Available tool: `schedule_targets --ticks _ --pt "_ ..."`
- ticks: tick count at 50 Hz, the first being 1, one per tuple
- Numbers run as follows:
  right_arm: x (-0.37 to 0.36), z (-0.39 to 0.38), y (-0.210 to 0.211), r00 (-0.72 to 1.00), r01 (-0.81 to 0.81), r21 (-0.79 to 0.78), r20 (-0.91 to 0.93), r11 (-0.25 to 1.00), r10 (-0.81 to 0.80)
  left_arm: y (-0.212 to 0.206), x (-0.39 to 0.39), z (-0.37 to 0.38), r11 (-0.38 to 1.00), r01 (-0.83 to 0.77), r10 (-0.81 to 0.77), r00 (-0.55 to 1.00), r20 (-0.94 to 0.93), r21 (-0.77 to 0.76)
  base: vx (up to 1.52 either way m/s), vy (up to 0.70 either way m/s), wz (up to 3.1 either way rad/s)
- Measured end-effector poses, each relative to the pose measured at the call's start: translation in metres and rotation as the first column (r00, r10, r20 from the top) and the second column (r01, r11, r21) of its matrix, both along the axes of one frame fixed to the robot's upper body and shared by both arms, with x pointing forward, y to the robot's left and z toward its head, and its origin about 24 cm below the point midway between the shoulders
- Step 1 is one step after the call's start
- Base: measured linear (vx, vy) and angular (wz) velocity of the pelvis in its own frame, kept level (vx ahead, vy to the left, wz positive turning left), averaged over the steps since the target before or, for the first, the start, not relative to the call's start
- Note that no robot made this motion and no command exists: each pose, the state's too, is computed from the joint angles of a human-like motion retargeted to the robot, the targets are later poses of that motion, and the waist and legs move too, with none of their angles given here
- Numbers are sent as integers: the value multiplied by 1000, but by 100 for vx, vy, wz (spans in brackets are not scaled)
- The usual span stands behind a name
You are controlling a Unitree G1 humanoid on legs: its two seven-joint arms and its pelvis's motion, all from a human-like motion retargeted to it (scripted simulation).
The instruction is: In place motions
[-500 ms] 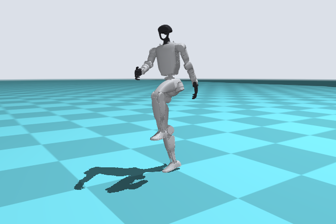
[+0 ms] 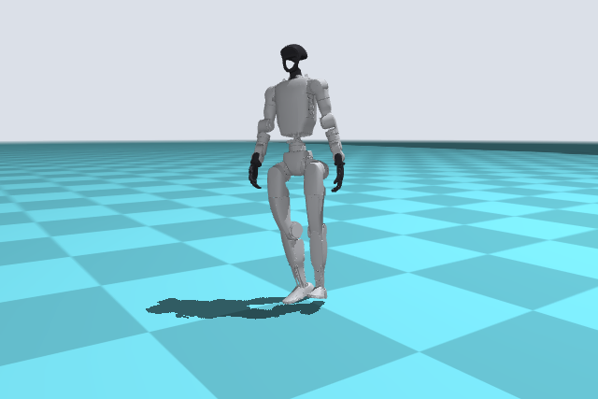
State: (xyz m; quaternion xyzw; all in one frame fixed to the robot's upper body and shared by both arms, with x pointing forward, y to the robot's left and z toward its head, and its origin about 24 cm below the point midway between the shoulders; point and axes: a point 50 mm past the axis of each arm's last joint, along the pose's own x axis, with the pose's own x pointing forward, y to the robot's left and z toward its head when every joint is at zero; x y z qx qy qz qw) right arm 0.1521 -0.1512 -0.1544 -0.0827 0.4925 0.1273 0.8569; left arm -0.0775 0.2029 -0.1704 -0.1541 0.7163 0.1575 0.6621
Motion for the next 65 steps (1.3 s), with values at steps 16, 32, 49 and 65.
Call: schedule_targets --ticks 16,32,49,65 --pt "-12 -3 -8 997 -77 -49 1 996 78 -11 11 -3 996 -6 8 1000 20 -86 0 10 -11" --pt "-110 -18 -65 951 -126 -197 -302 972 62 -21 108 -10 966 -248 259 927 272 -75 6 11 2" --pt "-273 24 -143 693 119 -501 -576 857 -433 73 426 203 946 -306 -21 265 964 105 -7 18 66" --pt "-220 -3 -109 786 142 -365 -524 920 -329 42 348 108 946 -126 -201 493 847 297 5 -9 -67"
